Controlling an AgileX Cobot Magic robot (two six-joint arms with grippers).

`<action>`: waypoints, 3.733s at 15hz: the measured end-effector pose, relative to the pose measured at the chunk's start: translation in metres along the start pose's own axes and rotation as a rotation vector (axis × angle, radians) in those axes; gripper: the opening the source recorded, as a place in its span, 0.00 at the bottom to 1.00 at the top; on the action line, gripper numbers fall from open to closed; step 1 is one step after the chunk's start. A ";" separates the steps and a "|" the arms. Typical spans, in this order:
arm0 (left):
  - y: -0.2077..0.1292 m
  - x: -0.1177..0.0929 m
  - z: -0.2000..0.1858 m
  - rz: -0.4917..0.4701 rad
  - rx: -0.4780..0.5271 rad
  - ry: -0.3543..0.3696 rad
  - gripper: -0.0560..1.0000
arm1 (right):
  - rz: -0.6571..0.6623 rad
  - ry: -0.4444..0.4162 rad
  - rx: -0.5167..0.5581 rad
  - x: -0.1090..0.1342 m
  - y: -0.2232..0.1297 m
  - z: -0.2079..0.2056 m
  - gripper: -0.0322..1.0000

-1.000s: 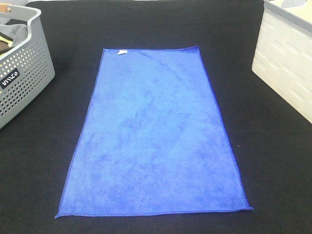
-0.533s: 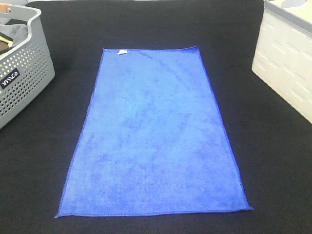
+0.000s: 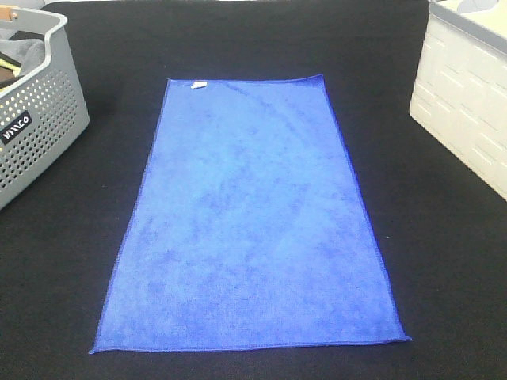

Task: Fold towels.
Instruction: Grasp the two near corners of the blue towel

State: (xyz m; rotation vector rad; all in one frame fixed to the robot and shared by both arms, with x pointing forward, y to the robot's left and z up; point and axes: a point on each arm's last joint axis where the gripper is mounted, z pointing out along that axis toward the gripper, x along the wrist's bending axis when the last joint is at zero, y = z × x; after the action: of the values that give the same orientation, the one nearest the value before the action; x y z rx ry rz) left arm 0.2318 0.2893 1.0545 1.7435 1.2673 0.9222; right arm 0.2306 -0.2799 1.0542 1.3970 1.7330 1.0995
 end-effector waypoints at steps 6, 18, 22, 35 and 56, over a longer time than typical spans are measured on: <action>0.000 0.000 0.000 0.000 0.000 0.000 0.73 | 0.000 0.000 0.000 0.000 0.000 0.000 0.76; 0.000 0.000 0.000 0.000 0.000 0.000 0.73 | 0.000 0.000 0.000 0.000 0.000 0.000 0.76; 0.000 0.000 0.000 -0.003 -0.001 -0.005 0.73 | 0.012 -0.003 0.000 0.000 0.000 0.000 0.76; 0.058 0.015 0.037 -0.361 -0.246 -0.014 0.73 | 0.346 -0.030 0.064 -0.019 0.049 0.059 0.76; -0.043 -0.024 0.288 -0.558 0.845 -0.222 0.73 | 0.471 0.227 0.895 -0.035 -0.025 0.276 0.76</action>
State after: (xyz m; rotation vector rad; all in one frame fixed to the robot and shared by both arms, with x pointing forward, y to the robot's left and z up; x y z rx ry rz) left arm 0.4632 0.2254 0.8881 1.8283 2.0040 -0.1739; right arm 0.4683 -0.2581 0.9095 2.3855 2.2650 0.7196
